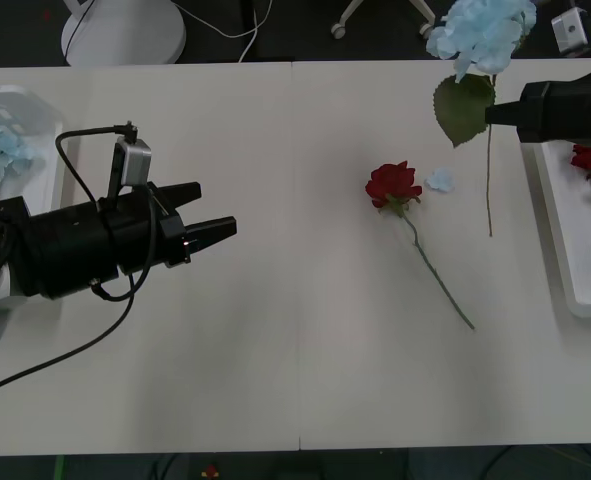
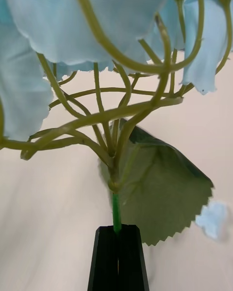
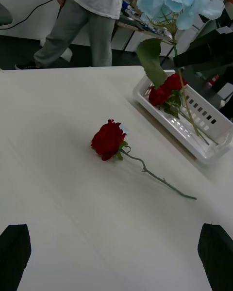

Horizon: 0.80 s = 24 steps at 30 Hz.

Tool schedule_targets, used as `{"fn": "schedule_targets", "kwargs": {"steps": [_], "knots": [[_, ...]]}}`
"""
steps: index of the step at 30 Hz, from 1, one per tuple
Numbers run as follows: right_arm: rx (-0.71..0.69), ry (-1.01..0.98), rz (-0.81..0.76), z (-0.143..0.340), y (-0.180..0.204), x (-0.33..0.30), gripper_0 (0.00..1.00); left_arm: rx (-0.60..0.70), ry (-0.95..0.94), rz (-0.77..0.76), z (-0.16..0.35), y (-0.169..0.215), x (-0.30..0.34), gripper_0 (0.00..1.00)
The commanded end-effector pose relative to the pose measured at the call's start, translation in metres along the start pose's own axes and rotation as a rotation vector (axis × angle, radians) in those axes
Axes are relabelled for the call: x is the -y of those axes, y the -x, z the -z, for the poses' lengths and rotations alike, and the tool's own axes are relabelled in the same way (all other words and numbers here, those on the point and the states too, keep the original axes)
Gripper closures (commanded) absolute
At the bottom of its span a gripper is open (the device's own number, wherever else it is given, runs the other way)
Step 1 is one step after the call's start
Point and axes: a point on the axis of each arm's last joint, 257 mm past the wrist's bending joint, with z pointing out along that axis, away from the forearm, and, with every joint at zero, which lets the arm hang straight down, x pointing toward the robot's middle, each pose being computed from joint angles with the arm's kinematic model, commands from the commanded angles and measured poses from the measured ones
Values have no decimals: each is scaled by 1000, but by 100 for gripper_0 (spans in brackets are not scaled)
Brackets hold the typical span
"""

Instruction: Put the red flowers into the right box and the blue flowers into the left box

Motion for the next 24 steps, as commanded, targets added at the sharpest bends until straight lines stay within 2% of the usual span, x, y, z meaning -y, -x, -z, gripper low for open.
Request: {"fn": "schedule_targets", "kwargs": {"steps": [1,8,16,24], "knots": [[119,165,94,-24,58,-79,100,73,-18,100,-3,-5,17,0],[201,337,78,-68,68,-156,100,207,-25,188,-20,-2,38,0],[266,419,65,-117,74,-224,100,248,16,206,-50,-2,50,0],[293,486,40,-145,67,-277,100,295,50,195,-71,20,49,0]]}}
